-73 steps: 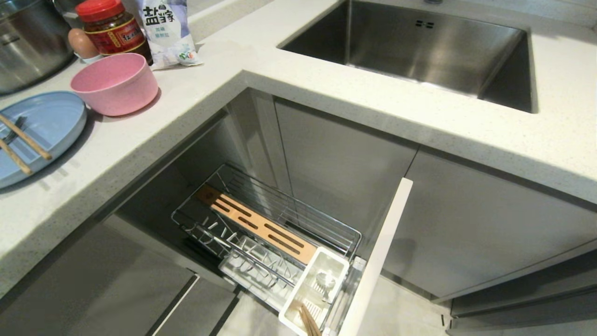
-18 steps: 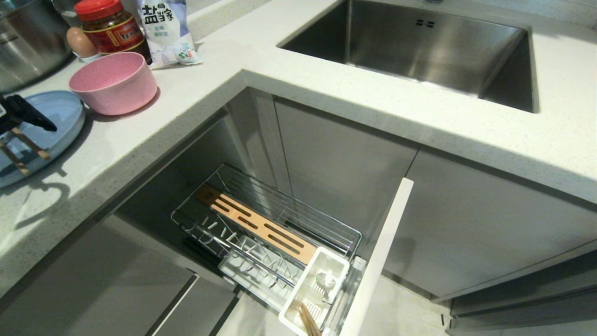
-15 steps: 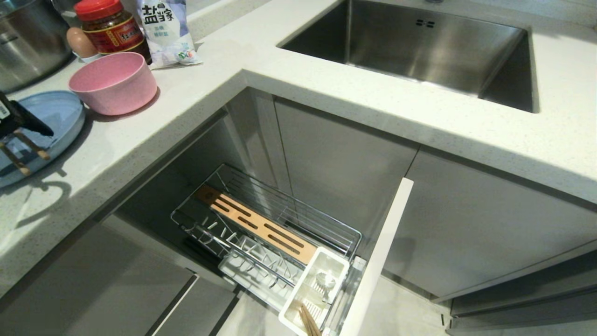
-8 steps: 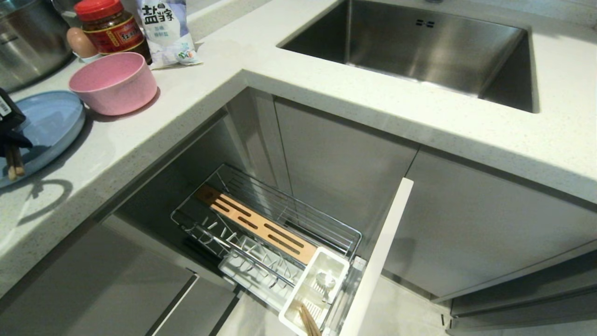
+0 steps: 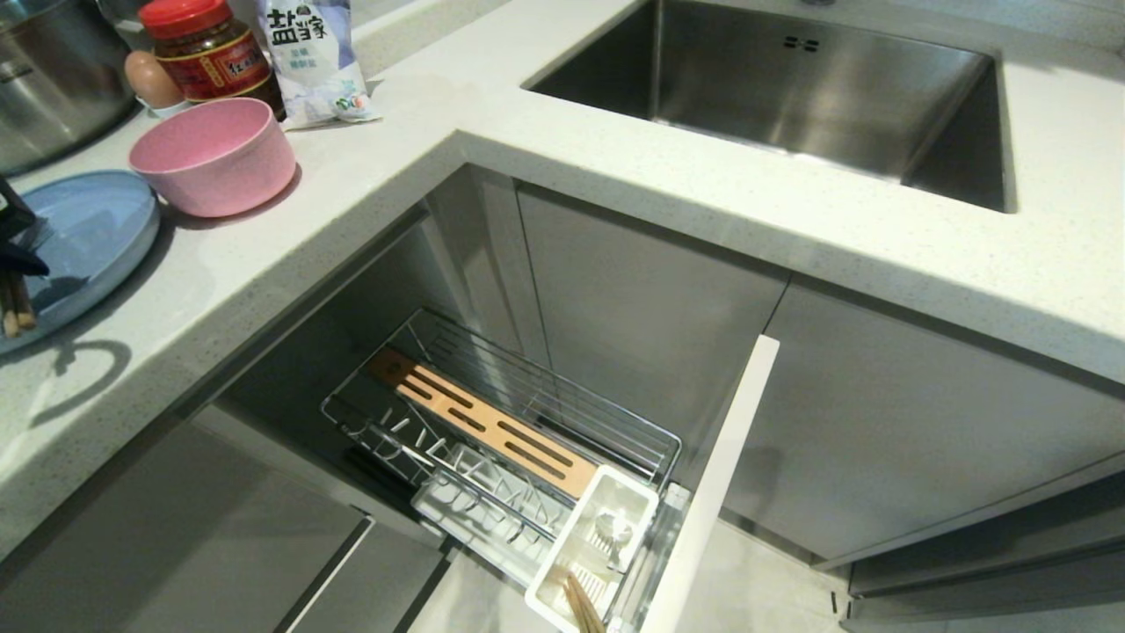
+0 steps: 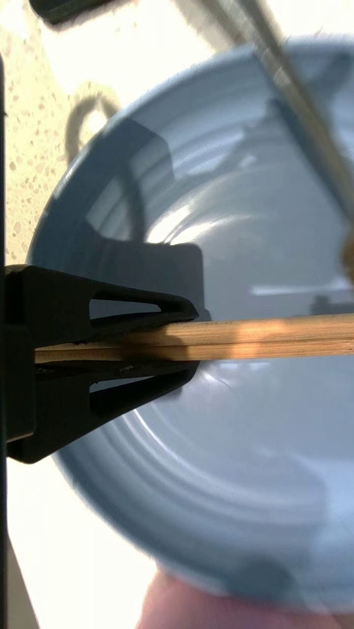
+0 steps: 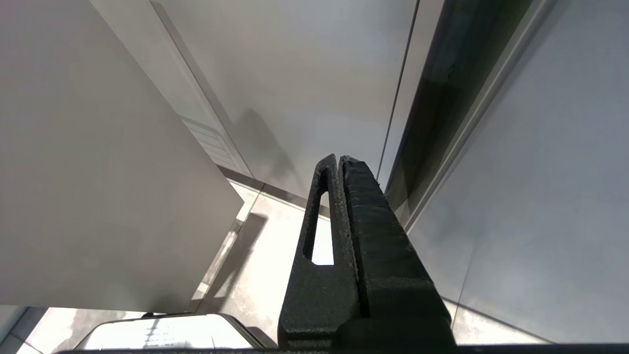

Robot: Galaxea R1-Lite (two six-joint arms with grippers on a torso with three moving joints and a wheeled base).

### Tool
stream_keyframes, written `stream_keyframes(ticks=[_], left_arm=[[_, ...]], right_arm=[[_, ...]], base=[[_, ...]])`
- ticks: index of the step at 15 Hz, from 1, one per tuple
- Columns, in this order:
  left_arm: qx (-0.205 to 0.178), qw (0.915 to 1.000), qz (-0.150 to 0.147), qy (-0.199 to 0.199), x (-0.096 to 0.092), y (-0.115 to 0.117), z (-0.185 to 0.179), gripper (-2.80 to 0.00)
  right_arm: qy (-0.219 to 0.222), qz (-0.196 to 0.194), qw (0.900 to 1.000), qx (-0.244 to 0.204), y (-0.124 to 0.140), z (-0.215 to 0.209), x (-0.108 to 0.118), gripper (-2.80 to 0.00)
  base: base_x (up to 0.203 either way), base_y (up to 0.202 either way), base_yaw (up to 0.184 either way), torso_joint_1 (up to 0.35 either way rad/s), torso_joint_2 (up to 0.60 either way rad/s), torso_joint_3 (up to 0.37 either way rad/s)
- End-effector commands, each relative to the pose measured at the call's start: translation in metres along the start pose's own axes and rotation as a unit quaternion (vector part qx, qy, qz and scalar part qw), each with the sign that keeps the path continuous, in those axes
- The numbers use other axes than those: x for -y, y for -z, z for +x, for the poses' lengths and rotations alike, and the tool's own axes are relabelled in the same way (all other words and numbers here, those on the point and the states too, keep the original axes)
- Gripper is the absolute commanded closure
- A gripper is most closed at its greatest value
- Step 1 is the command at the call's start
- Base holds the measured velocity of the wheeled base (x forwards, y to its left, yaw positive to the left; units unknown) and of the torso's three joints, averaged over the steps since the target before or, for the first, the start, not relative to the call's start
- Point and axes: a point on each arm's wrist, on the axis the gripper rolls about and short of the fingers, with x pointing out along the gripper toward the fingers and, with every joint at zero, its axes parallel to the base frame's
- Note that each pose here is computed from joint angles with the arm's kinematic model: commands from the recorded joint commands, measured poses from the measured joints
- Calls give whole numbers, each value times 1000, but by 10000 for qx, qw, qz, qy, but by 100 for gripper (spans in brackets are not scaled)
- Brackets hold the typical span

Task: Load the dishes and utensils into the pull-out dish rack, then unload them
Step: Pick up the chopsticks and place it in the cupboard

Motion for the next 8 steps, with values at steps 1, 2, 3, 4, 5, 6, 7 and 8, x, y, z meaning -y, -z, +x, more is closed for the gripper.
stream_keyframes(ticks=[1, 2, 3, 4, 5, 6, 7, 8], left_arm=[[422, 9986, -160, 259, -5, -7, -31, 0], [641, 9968, -222, 435, -7, -9, -47, 0], [889, 9936, -279, 641, -9, -11, -62, 0], [1140, 9890, -323, 888, -9, -14, -78, 0], [1369, 9831, -351, 1165, -9, -16, -95, 0], [1575, 9758, -366, 1471, -9, -18, -111, 0], [1749, 9680, -383, 1756, -10, -18, -124, 0], [1884, 9585, -403, 2103, -10, -17, -136, 0]], right_arm=[[-5, 4, 10000, 25, 0, 0, 0, 0], [-6, 4, 10000, 24, 0, 0, 0, 0], [-4, 4, 10000, 25, 0, 0, 0, 0], [-7, 4, 10000, 24, 0, 0, 0, 0], [-4, 4, 10000, 25, 0, 0, 0, 0], [-6, 4, 10000, 25, 0, 0, 0, 0], [-5, 4, 10000, 25, 0, 0, 0, 0], [0, 4, 10000, 25, 0, 0, 0, 0]], base=[[0, 0, 0, 0, 0, 0], [0, 0, 0, 0, 0, 0], [0, 0, 0, 0, 0, 0], [0, 0, 0, 0, 0, 0], [0, 0, 0, 0, 0, 0], [0, 0, 0, 0, 0, 0], [0, 0, 0, 0, 0, 0], [0, 0, 0, 0, 0, 0]])
